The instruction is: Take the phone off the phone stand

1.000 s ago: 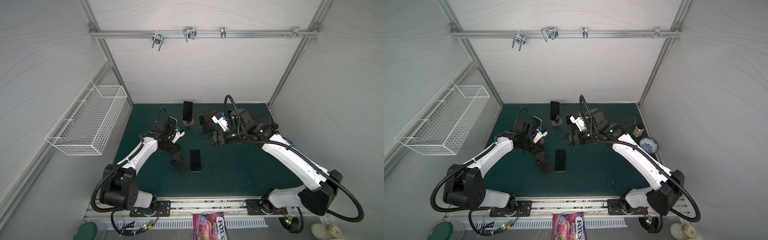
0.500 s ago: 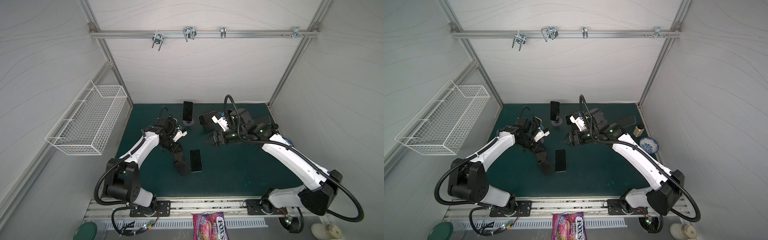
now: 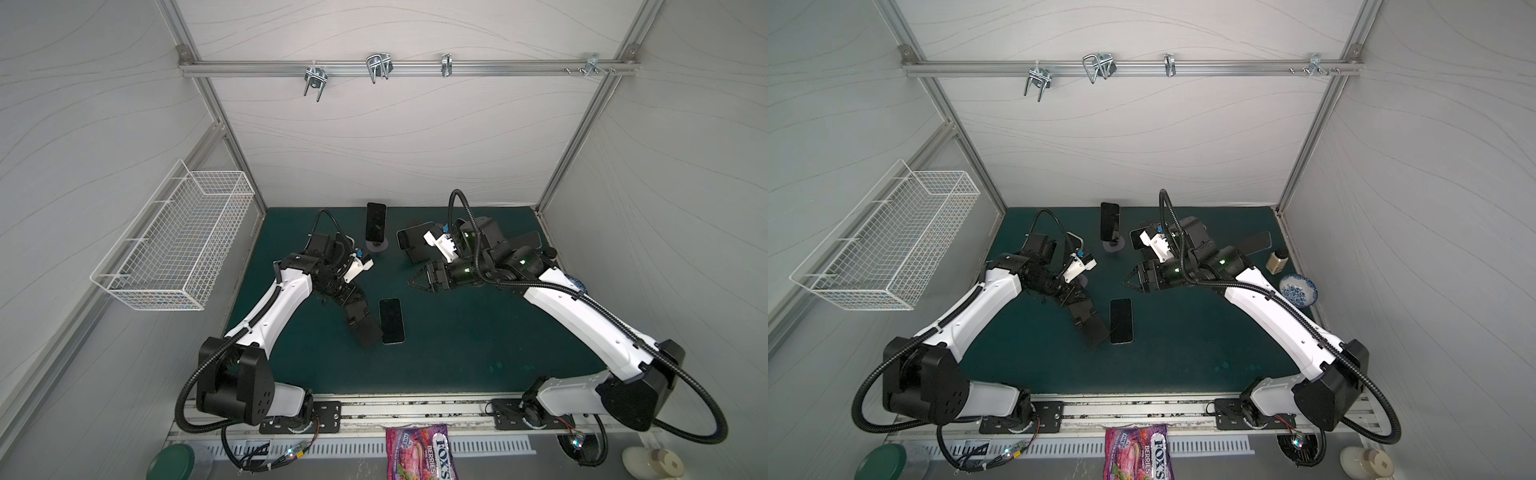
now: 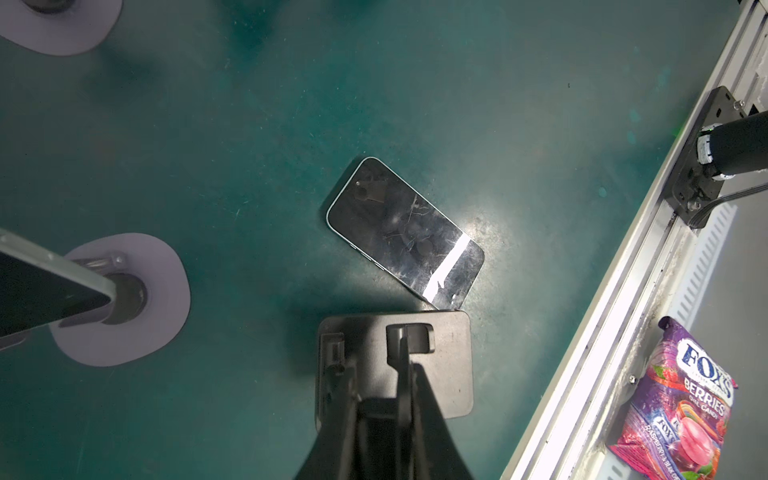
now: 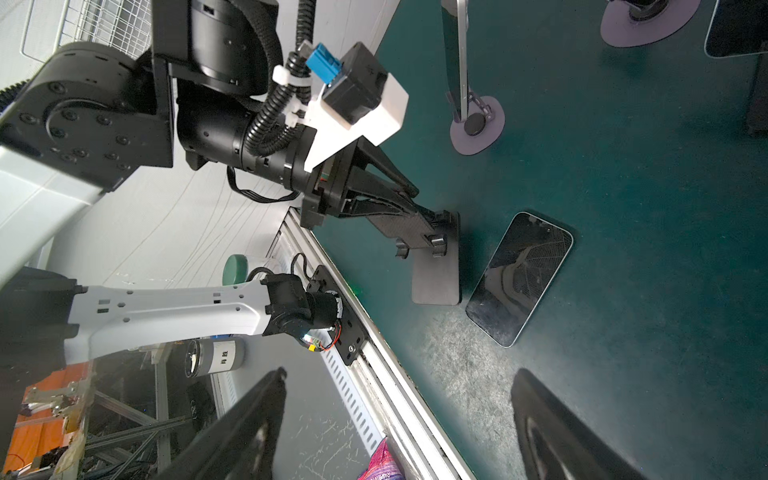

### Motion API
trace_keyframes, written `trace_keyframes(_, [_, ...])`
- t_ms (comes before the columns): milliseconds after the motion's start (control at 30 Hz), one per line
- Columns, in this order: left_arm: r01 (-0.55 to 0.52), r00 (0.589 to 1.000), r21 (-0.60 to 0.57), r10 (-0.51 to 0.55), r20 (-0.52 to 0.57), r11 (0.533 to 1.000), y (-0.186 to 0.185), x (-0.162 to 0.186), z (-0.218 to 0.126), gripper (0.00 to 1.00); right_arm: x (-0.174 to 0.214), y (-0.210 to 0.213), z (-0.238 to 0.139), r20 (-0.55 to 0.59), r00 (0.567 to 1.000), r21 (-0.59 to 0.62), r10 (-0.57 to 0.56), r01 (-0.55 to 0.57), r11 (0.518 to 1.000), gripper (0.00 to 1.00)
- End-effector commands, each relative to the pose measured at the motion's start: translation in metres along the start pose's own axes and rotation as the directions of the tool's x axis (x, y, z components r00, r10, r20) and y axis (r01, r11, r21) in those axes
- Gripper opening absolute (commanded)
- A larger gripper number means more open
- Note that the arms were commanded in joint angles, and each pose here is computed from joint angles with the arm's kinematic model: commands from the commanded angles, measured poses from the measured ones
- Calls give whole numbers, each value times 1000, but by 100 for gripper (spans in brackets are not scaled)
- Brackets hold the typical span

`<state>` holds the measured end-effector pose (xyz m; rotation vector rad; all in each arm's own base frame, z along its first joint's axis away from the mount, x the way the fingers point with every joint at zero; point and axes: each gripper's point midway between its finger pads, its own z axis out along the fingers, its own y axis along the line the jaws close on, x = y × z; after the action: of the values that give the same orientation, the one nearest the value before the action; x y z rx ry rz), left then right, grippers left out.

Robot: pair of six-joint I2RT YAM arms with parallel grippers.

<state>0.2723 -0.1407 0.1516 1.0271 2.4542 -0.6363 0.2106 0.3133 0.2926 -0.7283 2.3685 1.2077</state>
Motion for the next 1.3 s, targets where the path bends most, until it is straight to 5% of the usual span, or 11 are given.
trace_keyframes(0, [-79,996,23,78,41,997,-5,-3,-2,0,-8,12,-4,17,1000,-31,-16,17,999,86])
trace_keyframes(467, [-273,961,58,274,-24,960,-12,31,2,0,-9,13,1,-2,1000,-48,-16,16,999,86])
trace_keyframes(800, [-147,988,-175,152,18,974,53,37,-24,0,-18,21,-1,-6,999,-65,-32,31,997,86])
trace_keyframes(1267, [-30,999,-245,39,29,969,95,56,-40,0,-40,39,3,-55,996,-113,-68,62,992,85])
